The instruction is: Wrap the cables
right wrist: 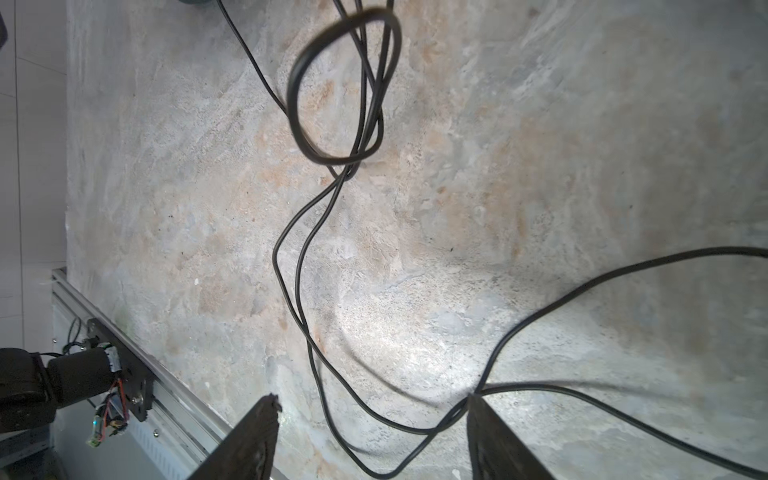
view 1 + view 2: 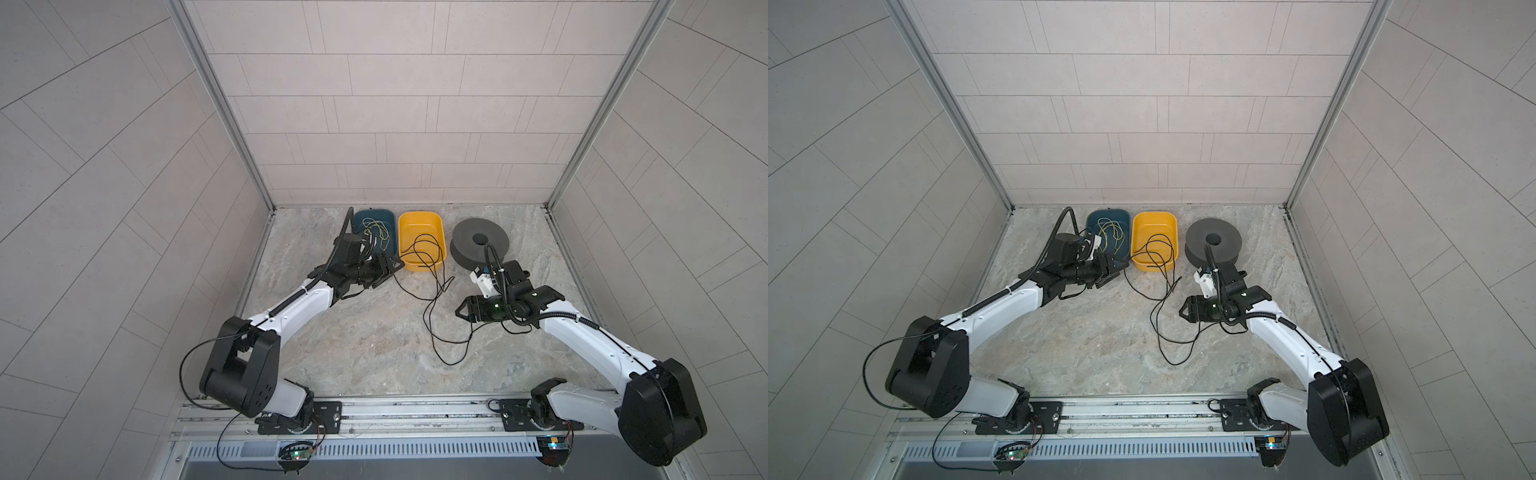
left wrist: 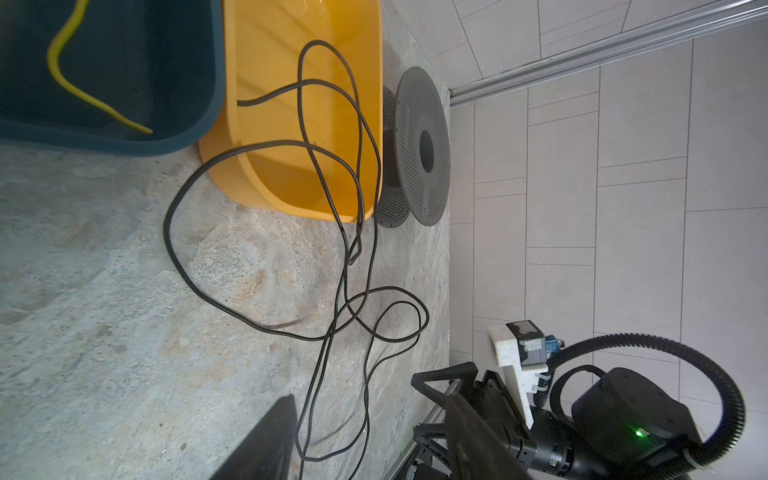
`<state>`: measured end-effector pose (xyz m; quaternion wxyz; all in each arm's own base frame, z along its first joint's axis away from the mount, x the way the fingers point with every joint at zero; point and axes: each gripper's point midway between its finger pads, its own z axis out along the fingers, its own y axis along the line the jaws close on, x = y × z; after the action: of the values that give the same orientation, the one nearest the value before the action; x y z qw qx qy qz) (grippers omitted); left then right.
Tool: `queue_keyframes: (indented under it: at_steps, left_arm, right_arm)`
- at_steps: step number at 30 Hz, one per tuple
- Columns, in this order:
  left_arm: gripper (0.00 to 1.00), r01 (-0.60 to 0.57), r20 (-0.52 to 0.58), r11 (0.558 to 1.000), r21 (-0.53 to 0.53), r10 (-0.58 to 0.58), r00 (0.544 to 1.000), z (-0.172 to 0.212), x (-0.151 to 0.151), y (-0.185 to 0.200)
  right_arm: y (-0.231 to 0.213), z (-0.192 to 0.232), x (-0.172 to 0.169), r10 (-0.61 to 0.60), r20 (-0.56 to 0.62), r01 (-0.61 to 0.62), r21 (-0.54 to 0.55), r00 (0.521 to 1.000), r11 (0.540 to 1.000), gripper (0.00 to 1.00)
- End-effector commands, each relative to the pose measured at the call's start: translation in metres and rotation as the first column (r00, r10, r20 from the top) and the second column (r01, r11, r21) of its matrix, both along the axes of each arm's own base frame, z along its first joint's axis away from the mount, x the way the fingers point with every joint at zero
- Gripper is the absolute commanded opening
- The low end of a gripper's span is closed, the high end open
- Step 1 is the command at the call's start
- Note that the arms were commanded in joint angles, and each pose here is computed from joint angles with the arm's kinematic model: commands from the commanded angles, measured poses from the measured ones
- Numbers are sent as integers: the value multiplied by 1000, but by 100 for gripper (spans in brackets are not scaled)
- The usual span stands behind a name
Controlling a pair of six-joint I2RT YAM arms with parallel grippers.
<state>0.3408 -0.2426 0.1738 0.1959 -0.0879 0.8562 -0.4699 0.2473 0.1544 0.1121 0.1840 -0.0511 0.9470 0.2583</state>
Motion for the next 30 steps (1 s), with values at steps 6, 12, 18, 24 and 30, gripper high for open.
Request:
queue_keyframes:
  at_steps: [6, 12, 18, 24, 30]
  left_arm:
    - [63, 12, -10, 997, 75, -11, 1000, -12, 1, 3]
    - [63, 21, -18, 996, 91, -19, 1000, -14, -2, 5]
    - [63, 25, -15, 994, 107, -24, 1000, -10, -4, 7]
    - [63, 26, -10, 992, 127, -25, 1000, -7, -8, 11]
    - [63, 19, -16, 991, 129, -17, 1000, -8, -13, 18]
  right_arm:
    - [2, 56, 46, -47, 199, 47, 3, 979, 999, 78]
    - [21, 85, 86, -53, 282, 38, 58, 958, 998, 75]
    - [43, 91, 119, 17, 355, -14, -12, 935, 1000, 65]
    - [70, 86, 145, 109, 400, -66, -120, 910, 991, 58]
    - [79, 63, 170, 113, 386, -46, -178, 915, 983, 48]
